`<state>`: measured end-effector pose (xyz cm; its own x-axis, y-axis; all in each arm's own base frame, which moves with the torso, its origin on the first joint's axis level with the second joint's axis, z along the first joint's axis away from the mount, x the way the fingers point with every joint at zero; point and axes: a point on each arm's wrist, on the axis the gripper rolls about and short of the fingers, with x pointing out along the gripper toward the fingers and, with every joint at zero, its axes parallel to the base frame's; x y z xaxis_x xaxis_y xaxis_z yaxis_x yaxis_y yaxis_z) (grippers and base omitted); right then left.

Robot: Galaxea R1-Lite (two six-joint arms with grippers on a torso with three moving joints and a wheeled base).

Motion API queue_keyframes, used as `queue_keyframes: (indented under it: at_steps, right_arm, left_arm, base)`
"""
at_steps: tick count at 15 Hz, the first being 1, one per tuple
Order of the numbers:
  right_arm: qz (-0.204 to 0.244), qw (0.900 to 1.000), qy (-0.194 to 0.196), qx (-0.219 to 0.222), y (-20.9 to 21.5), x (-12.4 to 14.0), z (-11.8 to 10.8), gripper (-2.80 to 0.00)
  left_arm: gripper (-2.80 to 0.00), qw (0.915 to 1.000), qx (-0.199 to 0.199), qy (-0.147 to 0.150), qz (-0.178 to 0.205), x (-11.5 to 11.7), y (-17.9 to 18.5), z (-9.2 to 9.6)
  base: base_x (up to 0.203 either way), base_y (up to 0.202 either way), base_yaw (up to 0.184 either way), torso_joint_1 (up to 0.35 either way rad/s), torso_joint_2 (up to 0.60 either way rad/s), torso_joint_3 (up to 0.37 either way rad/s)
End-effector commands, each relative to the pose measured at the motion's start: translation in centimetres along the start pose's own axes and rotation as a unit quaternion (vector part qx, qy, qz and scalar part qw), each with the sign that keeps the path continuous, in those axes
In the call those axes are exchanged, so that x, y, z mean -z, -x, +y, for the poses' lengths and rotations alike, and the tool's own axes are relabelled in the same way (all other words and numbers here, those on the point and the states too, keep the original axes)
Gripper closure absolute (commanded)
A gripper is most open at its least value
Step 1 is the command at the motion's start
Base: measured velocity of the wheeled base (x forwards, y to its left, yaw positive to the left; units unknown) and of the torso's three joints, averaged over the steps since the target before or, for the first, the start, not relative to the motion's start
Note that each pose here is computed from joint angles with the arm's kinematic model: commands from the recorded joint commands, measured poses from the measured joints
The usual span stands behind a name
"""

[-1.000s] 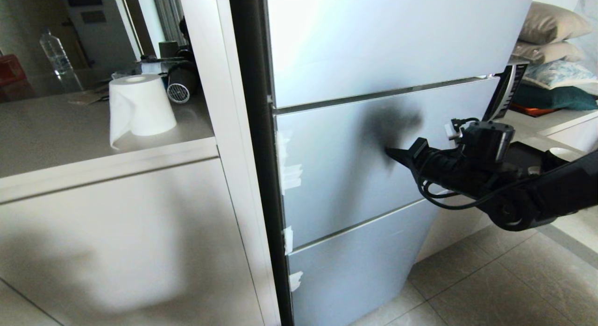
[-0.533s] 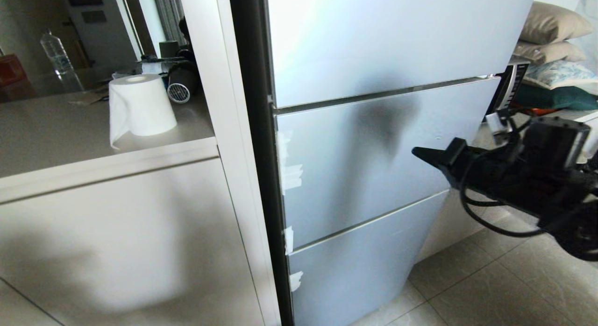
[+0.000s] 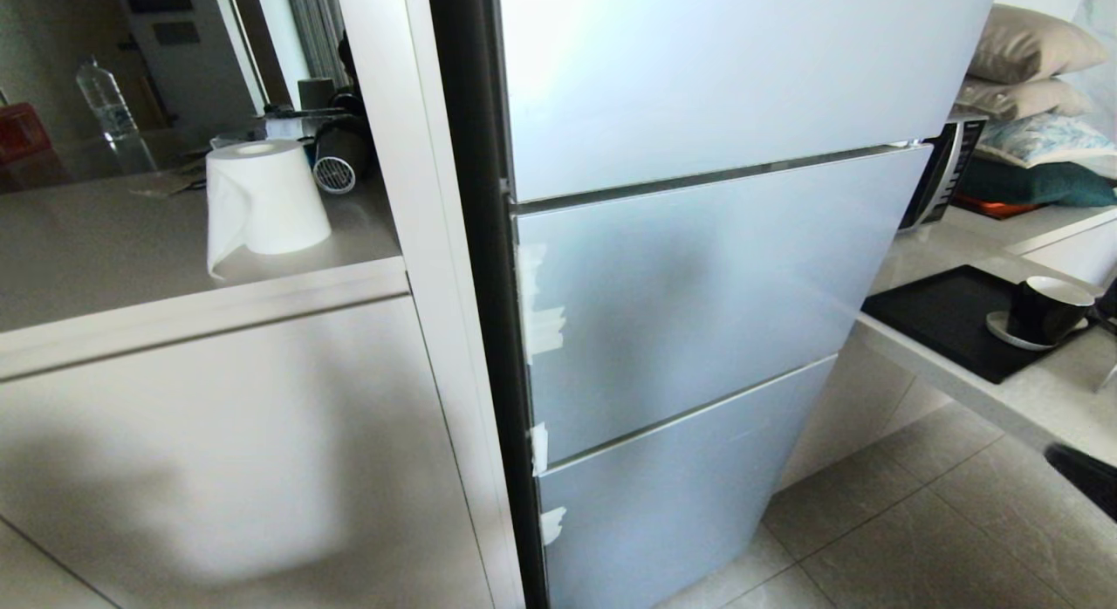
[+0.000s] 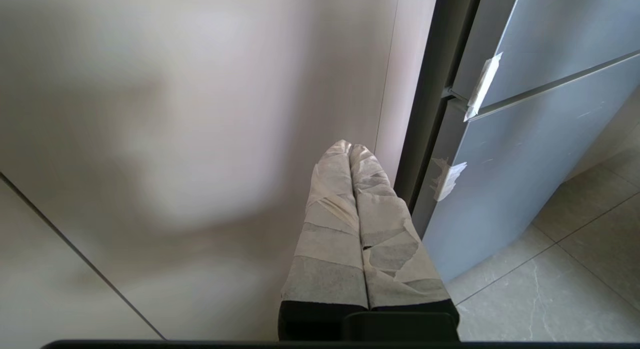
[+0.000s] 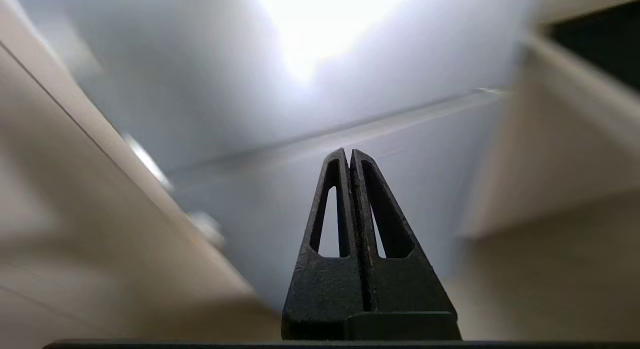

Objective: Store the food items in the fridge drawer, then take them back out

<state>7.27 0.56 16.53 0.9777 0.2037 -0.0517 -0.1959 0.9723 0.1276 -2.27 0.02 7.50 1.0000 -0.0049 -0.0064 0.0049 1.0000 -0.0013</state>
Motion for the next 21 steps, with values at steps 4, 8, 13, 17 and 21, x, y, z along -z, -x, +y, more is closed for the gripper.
queue_keyframes:
  at_steps: [4, 8, 13, 17, 21]
  right_arm:
    - [0.075, 0.989, 0.076, 0.102, 6.9, 8.1, 0.1, 0.00]
    - [0.086, 0.984, 0.113, 0.111, 7.4, 9.2, -0.1, 0.00]
    - [-0.025, 0.988, 0.126, 0.091, 9.0, 9.7, 0.2, 0.00]
    - [-0.026, 0.992, 0.084, 0.090, 9.0, 9.6, 0.2, 0.00]
    - [-0.027, 0.992, 0.083, 0.090, 9.0, 9.6, 0.2, 0.00]
  left_arm:
    - [0.00, 1.0000, 0.000, 0.000, 0.000, 0.0, 0.0, 0.0]
    - [0.00, 1.0000, 0.000, 0.000, 0.000, 0.0, 0.0, 0.0]
    - [0.00, 1.0000, 0.000, 0.000, -0.001, 0.0, 0.0, 0.0]
    - [0.00, 1.0000, 0.000, 0.000, -0.001, 0.0, 0.0, 0.0]
    - [0.00, 1.0000, 0.000, 0.000, -0.001, 0.0, 0.0, 0.0]
  base:
    - [0.000, 0.000, 0.000, 0.000, 0.00, 0.000]
    - [0.000, 0.000, 0.000, 0.000, 0.00, 0.000]
    - [0.000, 0.000, 0.000, 0.000, 0.00, 0.000]
    - [0.000, 0.000, 0.000, 0.000, 0.00, 0.000]
    - [0.000, 0.000, 0.000, 0.000, 0.00, 0.000]
